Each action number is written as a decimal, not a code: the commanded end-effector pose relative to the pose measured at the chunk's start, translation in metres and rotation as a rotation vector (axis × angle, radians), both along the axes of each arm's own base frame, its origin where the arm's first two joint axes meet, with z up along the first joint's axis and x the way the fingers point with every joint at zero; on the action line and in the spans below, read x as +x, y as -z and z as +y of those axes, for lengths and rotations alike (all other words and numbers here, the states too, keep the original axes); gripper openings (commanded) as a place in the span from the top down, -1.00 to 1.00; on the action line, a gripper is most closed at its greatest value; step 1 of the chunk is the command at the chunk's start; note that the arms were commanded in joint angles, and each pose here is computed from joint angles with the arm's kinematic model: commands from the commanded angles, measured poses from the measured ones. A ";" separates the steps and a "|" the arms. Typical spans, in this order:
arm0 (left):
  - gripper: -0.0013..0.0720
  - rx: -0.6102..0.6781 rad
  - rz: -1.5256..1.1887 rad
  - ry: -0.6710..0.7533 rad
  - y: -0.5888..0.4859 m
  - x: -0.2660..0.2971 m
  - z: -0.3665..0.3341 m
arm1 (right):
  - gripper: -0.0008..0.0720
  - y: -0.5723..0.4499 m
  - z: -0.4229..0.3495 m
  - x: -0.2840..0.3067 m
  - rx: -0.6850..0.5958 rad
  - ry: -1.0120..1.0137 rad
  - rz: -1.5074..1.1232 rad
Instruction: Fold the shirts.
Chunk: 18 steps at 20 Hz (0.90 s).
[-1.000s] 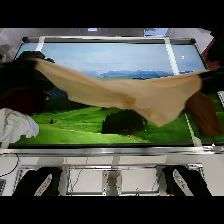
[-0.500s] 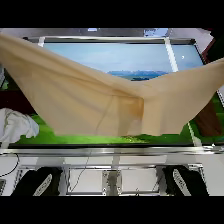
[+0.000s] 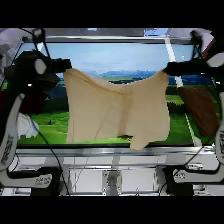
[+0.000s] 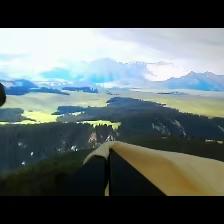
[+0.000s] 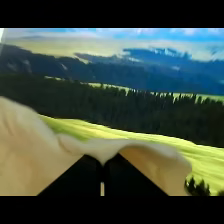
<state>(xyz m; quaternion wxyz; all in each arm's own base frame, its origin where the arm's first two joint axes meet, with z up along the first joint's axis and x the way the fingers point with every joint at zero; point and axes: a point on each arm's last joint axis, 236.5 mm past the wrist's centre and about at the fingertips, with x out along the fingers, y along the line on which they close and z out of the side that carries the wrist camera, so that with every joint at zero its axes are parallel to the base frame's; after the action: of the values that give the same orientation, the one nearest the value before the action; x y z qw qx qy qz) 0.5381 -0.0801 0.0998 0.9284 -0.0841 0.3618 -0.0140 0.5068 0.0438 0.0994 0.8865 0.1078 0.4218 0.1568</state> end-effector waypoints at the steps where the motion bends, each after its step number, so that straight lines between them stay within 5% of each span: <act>1: 0.93 -0.093 -0.014 -0.069 0.065 0.044 -0.009 | 0.89 0.087 0.005 0.062 0.029 0.105 -0.011; 2: 0.87 -0.100 -0.049 -0.065 0.062 0.050 -0.010 | 0.82 0.086 0.004 0.079 0.041 0.151 -0.070; 3: 0.35 -0.098 -0.086 -0.059 0.053 0.055 -0.010 | 0.33 0.080 0.002 0.091 0.058 0.190 -0.123; 4: -0.56 -0.091 -0.117 -0.058 0.041 0.059 -0.008 | -0.34 0.070 -0.003 0.098 0.066 0.217 -0.163; 5: -0.96 -0.089 -0.139 -0.064 0.025 0.061 -0.003 | -0.43 0.062 -0.006 0.099 0.062 0.213 -0.171; 8: -0.93 -0.057 -0.189 -0.097 -0.045 0.047 0.031 | -0.37 0.044 -0.040 0.071 -0.024 0.154 -0.093; 14: -0.93 0.258 0.038 -0.011 -0.092 -0.086 0.115 | -0.33 0.034 -0.149 -0.064 -0.115 0.221 0.217; 18: -0.93 0.044 0.220 -0.029 0.013 -0.182 0.098 | -0.33 0.075 -0.157 -0.143 0.000 0.273 0.318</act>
<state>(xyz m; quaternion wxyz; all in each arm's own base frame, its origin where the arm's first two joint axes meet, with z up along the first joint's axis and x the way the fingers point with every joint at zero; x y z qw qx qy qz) 0.4249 0.0326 0.1450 0.9162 -0.0200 0.3978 0.0427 0.4230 -0.1113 0.0477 0.8513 0.1461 0.5037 0.0129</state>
